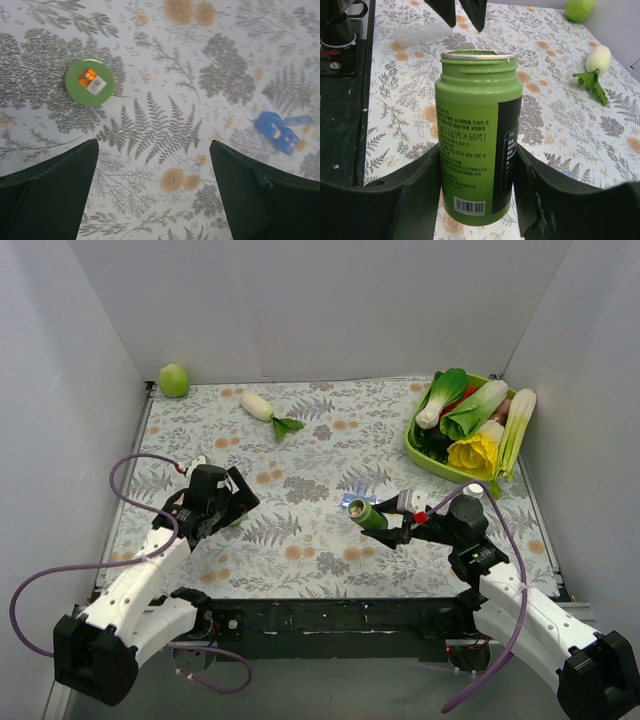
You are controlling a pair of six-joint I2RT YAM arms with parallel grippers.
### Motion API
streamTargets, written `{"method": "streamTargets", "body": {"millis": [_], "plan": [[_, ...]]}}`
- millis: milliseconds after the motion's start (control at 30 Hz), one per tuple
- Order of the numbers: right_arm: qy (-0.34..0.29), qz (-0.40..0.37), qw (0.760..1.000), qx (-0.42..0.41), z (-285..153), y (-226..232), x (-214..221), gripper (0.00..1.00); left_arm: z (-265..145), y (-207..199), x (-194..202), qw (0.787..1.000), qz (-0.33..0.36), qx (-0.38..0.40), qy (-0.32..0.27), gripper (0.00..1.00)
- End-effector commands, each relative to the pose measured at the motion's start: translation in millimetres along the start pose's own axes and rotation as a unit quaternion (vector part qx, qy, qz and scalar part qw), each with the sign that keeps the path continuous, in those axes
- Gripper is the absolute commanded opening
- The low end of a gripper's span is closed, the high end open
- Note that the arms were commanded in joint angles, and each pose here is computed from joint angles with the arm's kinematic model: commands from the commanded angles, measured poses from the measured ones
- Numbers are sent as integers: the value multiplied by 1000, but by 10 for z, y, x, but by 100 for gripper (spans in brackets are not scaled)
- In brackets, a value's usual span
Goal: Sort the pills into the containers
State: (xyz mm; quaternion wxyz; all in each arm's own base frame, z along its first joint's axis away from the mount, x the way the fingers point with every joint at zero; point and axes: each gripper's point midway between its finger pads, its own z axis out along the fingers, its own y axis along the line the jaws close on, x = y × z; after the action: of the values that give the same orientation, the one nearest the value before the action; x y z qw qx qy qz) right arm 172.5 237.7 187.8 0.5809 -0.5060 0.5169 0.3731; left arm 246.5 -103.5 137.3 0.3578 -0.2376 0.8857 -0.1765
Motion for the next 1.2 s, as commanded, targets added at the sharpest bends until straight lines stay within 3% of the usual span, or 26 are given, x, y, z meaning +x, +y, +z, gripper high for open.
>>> {"method": "streamTargets", "body": {"millis": [0,300,467,867,1000,1167], "plan": [[-54,-14,998,9,21,-37,-276,1,333,529,56,991,-14,-129,17,93],[-62,-23,998,1,7,-22,-419,1,753,778,-28,969,40,-238,47,87],[-61,-22,998,5,-2,-38,-457,1,833,803,-91,964,55,-254,46,86],[-22,-29,999,12,-57,-100,-572,1,1069,855,91,966,68,-239,74,69],[-11,-32,999,17,-88,-114,-601,1,1042,843,88,966,66,-238,73,40],[0,-41,999,-2,-114,-29,-563,1,917,622,88,978,68,-179,85,26]]}}
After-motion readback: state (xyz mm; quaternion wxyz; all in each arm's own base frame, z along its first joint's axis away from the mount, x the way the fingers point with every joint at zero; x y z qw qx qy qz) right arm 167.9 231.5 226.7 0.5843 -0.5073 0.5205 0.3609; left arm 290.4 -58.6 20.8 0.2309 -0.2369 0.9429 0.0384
